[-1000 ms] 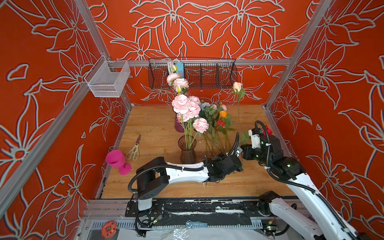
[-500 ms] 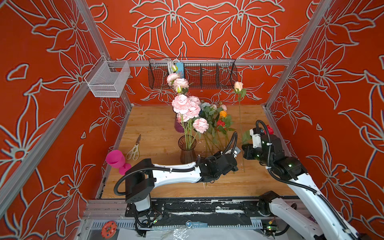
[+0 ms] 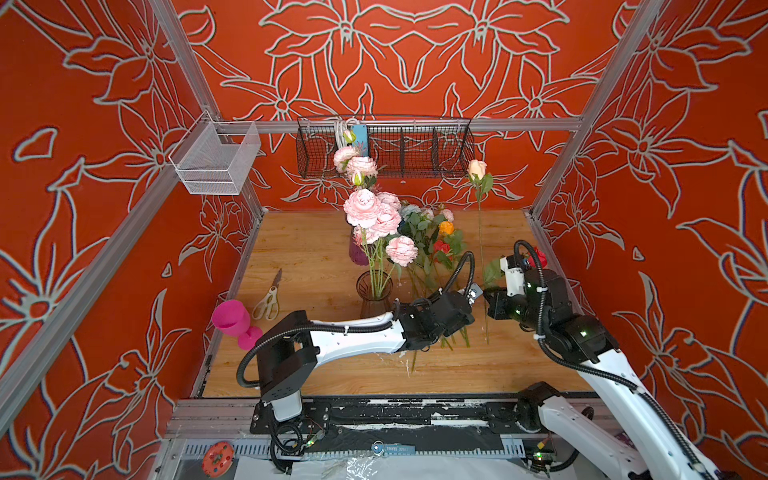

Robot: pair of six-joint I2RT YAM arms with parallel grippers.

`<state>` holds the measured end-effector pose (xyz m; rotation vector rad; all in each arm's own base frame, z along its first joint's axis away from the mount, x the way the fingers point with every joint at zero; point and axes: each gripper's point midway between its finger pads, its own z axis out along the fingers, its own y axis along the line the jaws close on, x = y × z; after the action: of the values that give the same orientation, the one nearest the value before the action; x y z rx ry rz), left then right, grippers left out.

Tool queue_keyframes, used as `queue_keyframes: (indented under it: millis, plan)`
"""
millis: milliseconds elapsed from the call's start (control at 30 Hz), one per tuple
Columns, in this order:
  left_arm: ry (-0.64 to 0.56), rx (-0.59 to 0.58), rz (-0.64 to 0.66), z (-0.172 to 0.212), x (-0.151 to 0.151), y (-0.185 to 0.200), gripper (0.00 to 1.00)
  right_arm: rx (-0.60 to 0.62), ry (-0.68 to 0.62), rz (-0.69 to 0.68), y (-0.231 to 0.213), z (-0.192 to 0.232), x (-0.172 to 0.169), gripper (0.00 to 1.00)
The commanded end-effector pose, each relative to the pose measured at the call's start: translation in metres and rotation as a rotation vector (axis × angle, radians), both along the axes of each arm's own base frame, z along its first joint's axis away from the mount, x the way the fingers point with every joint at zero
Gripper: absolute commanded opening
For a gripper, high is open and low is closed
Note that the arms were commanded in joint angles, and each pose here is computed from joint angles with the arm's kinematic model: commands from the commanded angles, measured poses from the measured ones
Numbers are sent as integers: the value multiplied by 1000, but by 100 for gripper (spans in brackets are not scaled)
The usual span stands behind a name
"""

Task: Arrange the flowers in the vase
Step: 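Lift the pale pink rose upright with the right gripper while the left gripper opens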

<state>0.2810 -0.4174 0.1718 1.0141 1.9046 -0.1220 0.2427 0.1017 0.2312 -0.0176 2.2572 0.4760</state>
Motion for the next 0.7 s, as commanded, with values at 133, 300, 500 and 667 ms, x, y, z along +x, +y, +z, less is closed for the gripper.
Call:
queue_keyframes:
  millis: [133, 300, 500, 667]
  plan:
    - [62, -18, -29, -13, 14, -10, 13, -4, -48, 2, -3, 20, -4, 0]
    - [80, -14, -11, -10, 11, -3, 0, -22, -53, -22, -8, 21, -1, 0]
    - [102, -13, 26, -12, 6, 10, 0, -35, -79, -49, -13, 31, 2, 0]
    - [113, 19, 46, -23, 6, 18, 0, -27, -125, -66, -15, 50, 6, 0]
